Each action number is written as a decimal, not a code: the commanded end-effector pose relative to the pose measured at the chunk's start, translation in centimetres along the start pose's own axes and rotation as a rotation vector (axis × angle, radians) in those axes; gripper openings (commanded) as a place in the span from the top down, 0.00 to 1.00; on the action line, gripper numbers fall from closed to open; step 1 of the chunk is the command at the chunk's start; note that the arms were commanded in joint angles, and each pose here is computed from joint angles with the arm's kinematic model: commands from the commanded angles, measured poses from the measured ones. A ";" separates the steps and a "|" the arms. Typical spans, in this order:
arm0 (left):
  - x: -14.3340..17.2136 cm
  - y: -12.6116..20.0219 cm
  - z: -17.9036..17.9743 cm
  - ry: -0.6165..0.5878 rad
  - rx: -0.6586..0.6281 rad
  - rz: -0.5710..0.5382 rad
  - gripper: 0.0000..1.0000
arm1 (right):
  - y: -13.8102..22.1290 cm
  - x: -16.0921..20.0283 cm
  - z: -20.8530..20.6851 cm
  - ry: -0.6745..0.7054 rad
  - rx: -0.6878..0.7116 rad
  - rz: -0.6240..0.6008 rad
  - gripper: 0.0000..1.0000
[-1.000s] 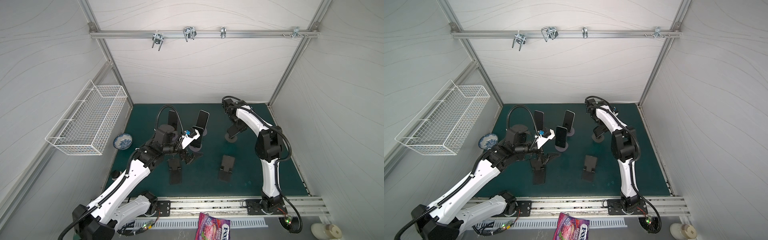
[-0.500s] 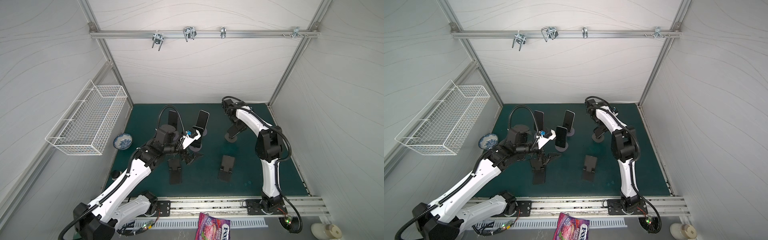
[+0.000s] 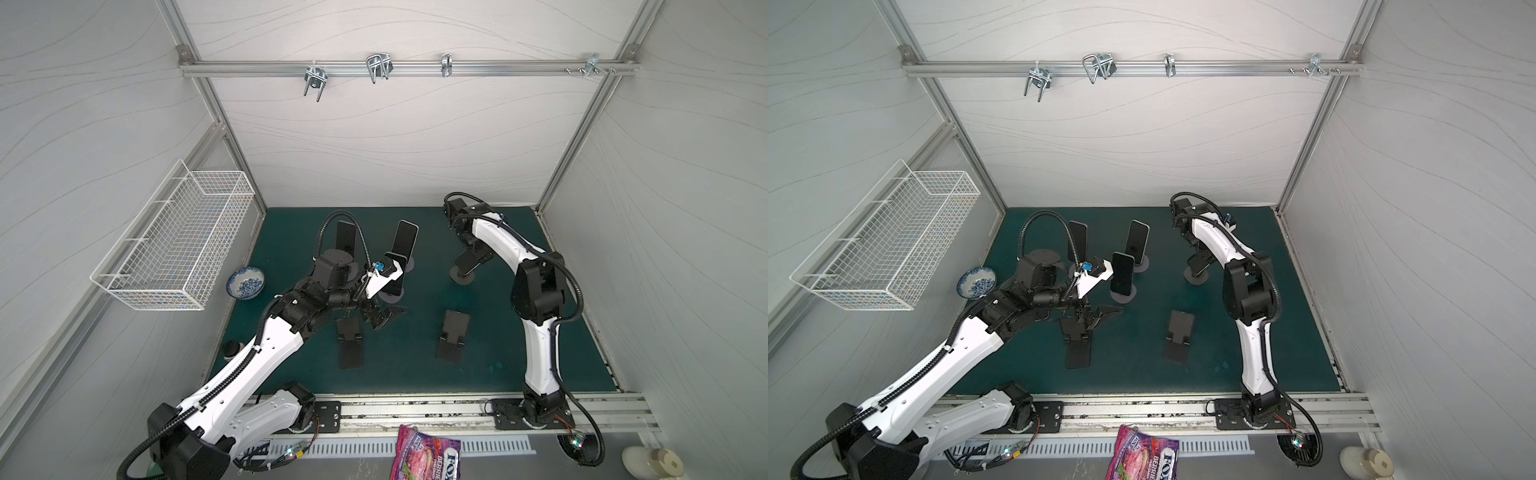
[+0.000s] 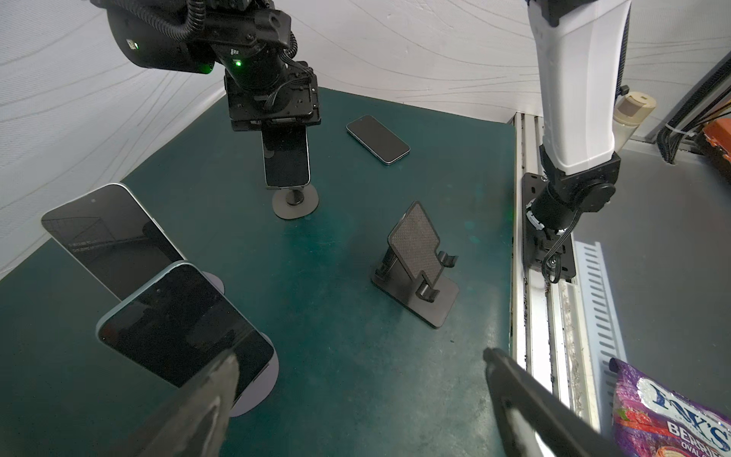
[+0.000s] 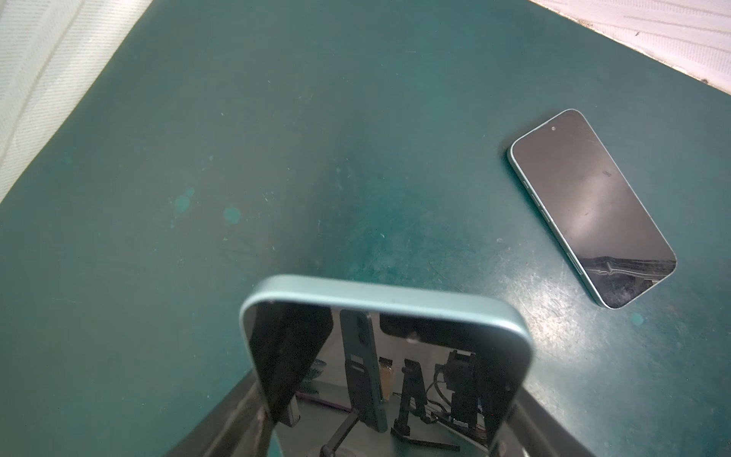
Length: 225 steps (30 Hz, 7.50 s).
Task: Remove the phone from the phone stand
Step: Remove the phone from the phone stand, then place the phone to the middle-right of the table.
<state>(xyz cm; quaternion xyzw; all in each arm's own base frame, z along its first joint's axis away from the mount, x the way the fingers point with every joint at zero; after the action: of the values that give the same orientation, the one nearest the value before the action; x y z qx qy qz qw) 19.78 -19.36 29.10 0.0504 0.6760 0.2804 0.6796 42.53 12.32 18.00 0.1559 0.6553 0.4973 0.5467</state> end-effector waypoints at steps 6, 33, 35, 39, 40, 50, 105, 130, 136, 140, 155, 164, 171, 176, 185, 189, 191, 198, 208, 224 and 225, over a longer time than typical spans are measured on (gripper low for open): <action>-0.7 0.2 -0.1 -0.039 -0.001 -0.013 0.02 | 1.5 -1.6 -1.1 -0.022 -0.035 -0.028 0.26; -0.7 0.3 -0.5 -0.055 0.000 -0.010 0.02 | 1.9 -2.0 -0.7 -0.024 -0.053 -0.041 0.27; -0.7 0.2 -0.5 -0.056 -0.001 -0.009 0.02 | 1.9 -2.1 -0.7 -0.022 -0.052 -0.045 0.27; -0.7 0.2 -0.5 -0.055 0.001 -0.006 0.02 | 2.2 -2.3 -0.7 -0.023 -0.061 -0.051 0.27; -0.6 0.2 -0.5 -0.057 0.002 -0.005 0.02 | 2.2 -2.3 -0.7 -0.023 -0.063 -0.053 0.27; -0.5 0.0 -0.6 -0.059 0.007 0.001 0.02 | 2.7 -2.6 -0.9 -0.031 -0.083 -0.055 0.27; -4.3 -1.1 -2.5 -0.051 -0.002 0.010 0.02 | 12.3 -7.6 -10.7 0.354 -0.518 -0.007 0.29; -7.3 -5.7 -6.2 -0.080 0.198 -0.103 0.02 | 5.4 -0.9 -20.3 0.560 -0.611 0.347 0.27; -7.3 -7.2 -6.2 -0.118 0.216 -0.099 0.02 | 1.7 -0.3 -18.6 0.560 -0.544 0.372 0.27; -6.0 -7.9 -6.1 -0.132 0.200 -0.093 0.02 | -0.7 0.3 -17.8 0.569 -0.499 0.384 0.27; -5.9 -6.6 -6.5 -0.170 0.192 -0.100 0.02 | -5.8 1.2 -15.6 0.640 -0.430 0.464 0.26; -5.7 -6.6 -6.4 -0.177 0.188 -0.090 0.02 | -7.7 0.0 -12.5 0.619 -0.377 0.511 0.26; -5.5 -6.7 -6.3 -0.189 0.176 -0.075 0.02 | -9.1 0.2 -11.2 0.597 -0.373 0.548 0.23; -5.3 -6.8 -6.5 -0.184 0.195 -0.064 0.02 | -9.9 0.8 -10.4 0.614 -0.370 0.605 0.21; -5.2 -6.9 -6.5 -0.185 0.205 -0.063 0.02 | -10.0 0.7 -10.1 0.609 -0.374 0.607 0.20; -5.1 -7.0 -6.5 -0.184 0.205 -0.059 0.02 | -9.2 0.2 -9.8 0.601 -0.393 0.599 0.17; -5.1 -7.0 -6.5 -0.186 0.203 -0.058 0.02 | -8.7 -0.4 -9.8 0.598 -0.391 0.575 0.15; -5.1 -6.8 -6.5 -0.188 0.198 -0.058 0.02 | -5.9 -3.9 -10.7 0.516 -0.494 0.516 0.18; -5.0 -7.2 -6.5 -0.183 0.204 -0.050 0.02 | 1.6 -7.3 -8.3 0.528 -0.986 0.454 0.27; -4.7 -7.3 -6.5 -0.198 0.199 -0.033 0.02 | 0.0 -2.8 -3.6 0.658 -1.016 0.623 0.43; -4.7 -7.3 -6.5 -0.197 0.201 -0.034 0.02 | -0.2 -2.8 -3.6 0.662 -1.014 0.618 0.44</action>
<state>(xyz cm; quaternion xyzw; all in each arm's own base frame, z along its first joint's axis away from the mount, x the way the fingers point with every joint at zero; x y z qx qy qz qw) 16.34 -29.23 28.85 0.1341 0.6437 0.2039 0.7253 40.20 8.44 19.04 -0.0895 0.3970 0.8989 0.1627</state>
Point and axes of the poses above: each gripper's point midway between its finger pads, its own y axis back along the fingers, its own z axis along the line the jaws close on, x = y × z, the point moved 6 cm from there along y, back along the fingers, and after that the axes turned 5 degrees about -y, right-handed, at the moved point
